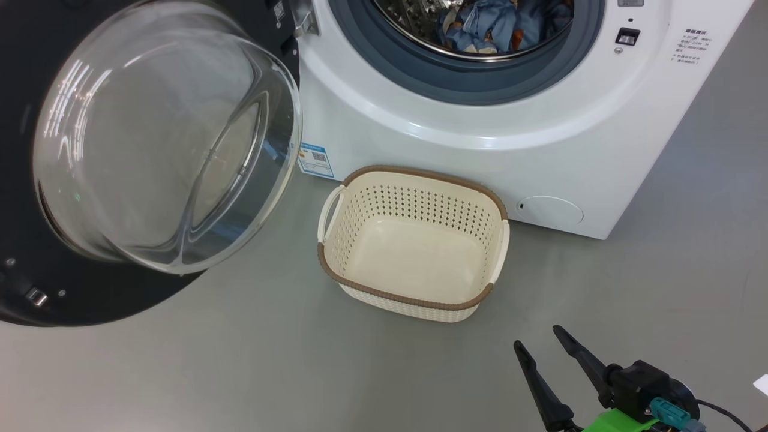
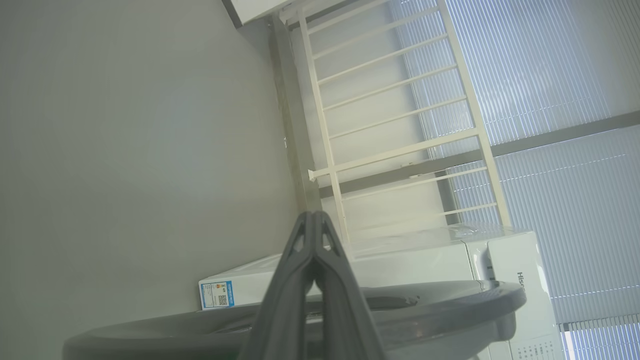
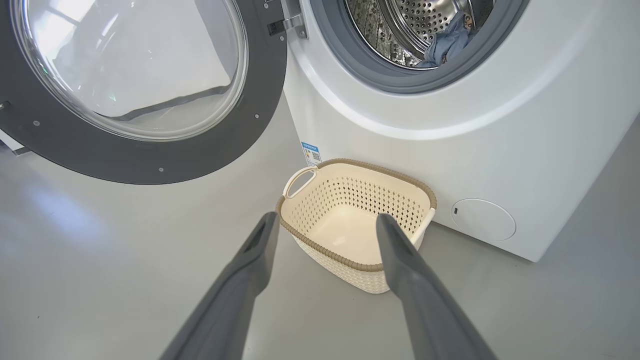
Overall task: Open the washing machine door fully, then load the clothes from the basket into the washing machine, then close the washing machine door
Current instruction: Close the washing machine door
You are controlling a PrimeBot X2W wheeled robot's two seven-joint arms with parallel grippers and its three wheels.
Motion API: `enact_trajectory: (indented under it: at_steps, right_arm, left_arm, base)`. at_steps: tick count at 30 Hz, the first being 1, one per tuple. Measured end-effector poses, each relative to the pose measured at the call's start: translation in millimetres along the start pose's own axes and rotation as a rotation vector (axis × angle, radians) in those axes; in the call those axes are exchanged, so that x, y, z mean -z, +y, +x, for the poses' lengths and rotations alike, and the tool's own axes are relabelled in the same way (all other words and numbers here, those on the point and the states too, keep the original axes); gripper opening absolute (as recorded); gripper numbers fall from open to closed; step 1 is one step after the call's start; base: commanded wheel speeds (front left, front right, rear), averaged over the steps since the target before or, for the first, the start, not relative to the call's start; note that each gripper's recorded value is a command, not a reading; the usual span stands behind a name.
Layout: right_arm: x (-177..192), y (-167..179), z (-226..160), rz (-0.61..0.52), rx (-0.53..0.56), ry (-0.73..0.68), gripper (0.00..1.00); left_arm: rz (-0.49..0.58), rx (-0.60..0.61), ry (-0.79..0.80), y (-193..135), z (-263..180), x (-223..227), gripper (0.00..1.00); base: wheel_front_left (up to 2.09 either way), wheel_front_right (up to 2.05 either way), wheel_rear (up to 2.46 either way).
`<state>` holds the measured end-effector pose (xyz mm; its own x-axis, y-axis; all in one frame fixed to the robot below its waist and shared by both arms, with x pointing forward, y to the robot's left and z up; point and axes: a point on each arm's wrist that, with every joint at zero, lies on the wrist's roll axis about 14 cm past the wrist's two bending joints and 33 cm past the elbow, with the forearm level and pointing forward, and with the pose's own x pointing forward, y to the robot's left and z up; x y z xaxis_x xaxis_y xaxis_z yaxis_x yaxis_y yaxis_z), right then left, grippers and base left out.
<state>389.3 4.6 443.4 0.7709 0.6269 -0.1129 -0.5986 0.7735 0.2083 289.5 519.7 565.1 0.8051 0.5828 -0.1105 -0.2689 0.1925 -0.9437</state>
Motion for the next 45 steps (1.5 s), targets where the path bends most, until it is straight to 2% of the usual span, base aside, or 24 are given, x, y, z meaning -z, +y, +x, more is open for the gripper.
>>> enact_trajectory:
  at_steps: [7,12,20,27,45]
  right_arm:
    - [1,-1,1,0.002,-0.002,0.011,1.0]
    - [2,-2,1,0.002,0.0,0.013,1.0]
    - [3,-5,0,-0.002,0.003,0.019,1.0]
    - [1,-6,0,-0.006,0.005,0.015,1.0]
    - [-2,0,2,-0.011,-0.012,0.009,1.0]
  left_arm:
    - [-0.06,0.025,0.059,0,0,16,0.0]
    - [-0.074,0.006,0.071,11,-4,18,0.0]
    - [-0.103,0.025,0.117,6,-3,31,0.0]
    - [-0.101,0.013,0.145,12,-8,37,0.0]
    - [-0.092,0.056,0.257,2,-24,46,0.0]
  base:
    - [0.0,0.0,0.0]
    - [0.0,0.0,0.0]
    - [0.0,0.0,0.0]
    - [0.0,0.0,0.0]
    - [0.0,0.0,0.0]
